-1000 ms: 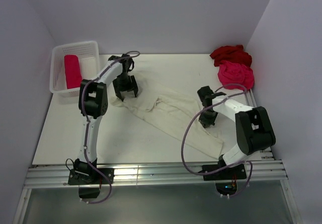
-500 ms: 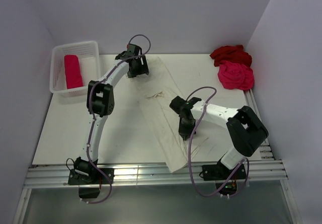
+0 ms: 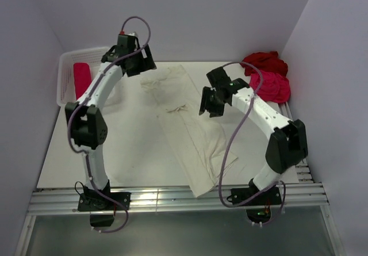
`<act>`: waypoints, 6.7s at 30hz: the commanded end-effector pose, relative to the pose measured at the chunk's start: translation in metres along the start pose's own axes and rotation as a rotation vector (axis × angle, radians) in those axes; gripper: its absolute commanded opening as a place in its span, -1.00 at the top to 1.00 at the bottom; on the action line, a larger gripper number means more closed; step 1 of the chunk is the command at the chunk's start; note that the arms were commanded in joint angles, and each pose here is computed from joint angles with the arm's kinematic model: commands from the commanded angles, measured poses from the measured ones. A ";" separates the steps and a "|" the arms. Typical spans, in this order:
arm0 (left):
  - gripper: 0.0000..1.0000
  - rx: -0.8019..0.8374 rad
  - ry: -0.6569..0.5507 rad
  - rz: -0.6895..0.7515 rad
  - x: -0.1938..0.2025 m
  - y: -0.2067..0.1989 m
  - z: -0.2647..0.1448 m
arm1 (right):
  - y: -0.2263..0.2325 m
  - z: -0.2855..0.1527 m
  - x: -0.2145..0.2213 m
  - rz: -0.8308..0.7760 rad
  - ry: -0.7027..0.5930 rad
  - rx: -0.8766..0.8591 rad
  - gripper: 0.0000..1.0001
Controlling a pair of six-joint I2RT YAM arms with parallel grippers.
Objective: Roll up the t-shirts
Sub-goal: Fold the tshirt, then roll the tshirt
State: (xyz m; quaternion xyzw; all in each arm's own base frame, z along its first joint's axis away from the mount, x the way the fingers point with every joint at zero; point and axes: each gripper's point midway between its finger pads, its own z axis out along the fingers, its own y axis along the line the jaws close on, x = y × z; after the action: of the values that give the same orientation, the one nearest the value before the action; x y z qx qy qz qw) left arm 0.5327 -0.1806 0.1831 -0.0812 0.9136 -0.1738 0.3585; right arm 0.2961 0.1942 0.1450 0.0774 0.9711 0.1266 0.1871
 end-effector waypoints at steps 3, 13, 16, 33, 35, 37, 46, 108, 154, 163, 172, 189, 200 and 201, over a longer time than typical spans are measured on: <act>-0.78 0.031 0.038 -0.111 0.036 0.003 -0.050 | 0.011 0.043 -0.080 -0.044 -0.041 -0.199 -0.21; -0.83 0.080 0.179 -0.309 0.140 0.030 -0.016 | 0.015 0.127 -0.154 -0.109 -0.085 -0.245 -0.29; -0.89 0.106 0.149 -0.303 0.135 0.028 -0.005 | 0.011 0.145 -0.159 -0.109 -0.075 -0.261 -0.32; -0.84 0.041 0.132 -0.295 0.105 0.039 0.060 | -0.007 0.188 -0.177 -0.051 -0.079 -0.226 -0.17; -0.77 0.011 0.145 -0.309 0.108 0.047 0.070 | 0.000 0.188 -0.175 -0.041 -0.072 -0.270 -0.17; -0.72 -0.008 0.142 -0.334 0.106 0.056 0.078 | 0.005 0.191 -0.175 -0.035 -0.070 -0.297 -0.15; 0.36 0.073 0.116 -0.317 0.079 0.059 0.104 | 0.020 0.206 -0.176 0.051 -0.033 -0.355 0.33; -0.74 0.312 0.197 -0.277 0.133 -0.033 -0.074 | -0.086 0.032 -0.022 0.213 0.009 -0.122 -0.10; -0.47 0.225 0.630 -0.447 0.438 -0.054 -0.151 | -0.155 0.037 0.156 0.408 0.166 0.113 0.21; -0.29 0.192 0.640 -0.466 0.448 -0.042 -0.156 | -0.151 0.043 0.169 0.387 0.186 0.094 0.17; 0.85 0.167 0.633 -0.464 0.448 -0.034 -0.159 | -0.147 0.037 0.164 0.391 0.186 0.090 1.00; 0.99 0.191 0.705 -0.464 0.437 -0.052 -0.186 | -0.142 0.007 0.178 0.367 0.252 0.115 1.00; 0.99 0.221 0.711 -0.560 0.418 -0.072 -0.197 | -0.124 -0.012 0.137 0.329 0.204 0.095 1.00; 0.99 0.231 0.703 -0.578 0.414 -0.072 -0.197 | -0.124 -0.011 0.134 0.331 0.208 0.101 1.00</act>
State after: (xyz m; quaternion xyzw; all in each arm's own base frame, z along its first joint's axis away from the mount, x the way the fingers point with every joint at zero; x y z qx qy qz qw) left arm 0.0939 -0.3066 0.0691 -0.2075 0.9079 -0.3635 -0.0220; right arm 0.1465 0.1023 0.0645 0.2415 0.9612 0.1241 0.0489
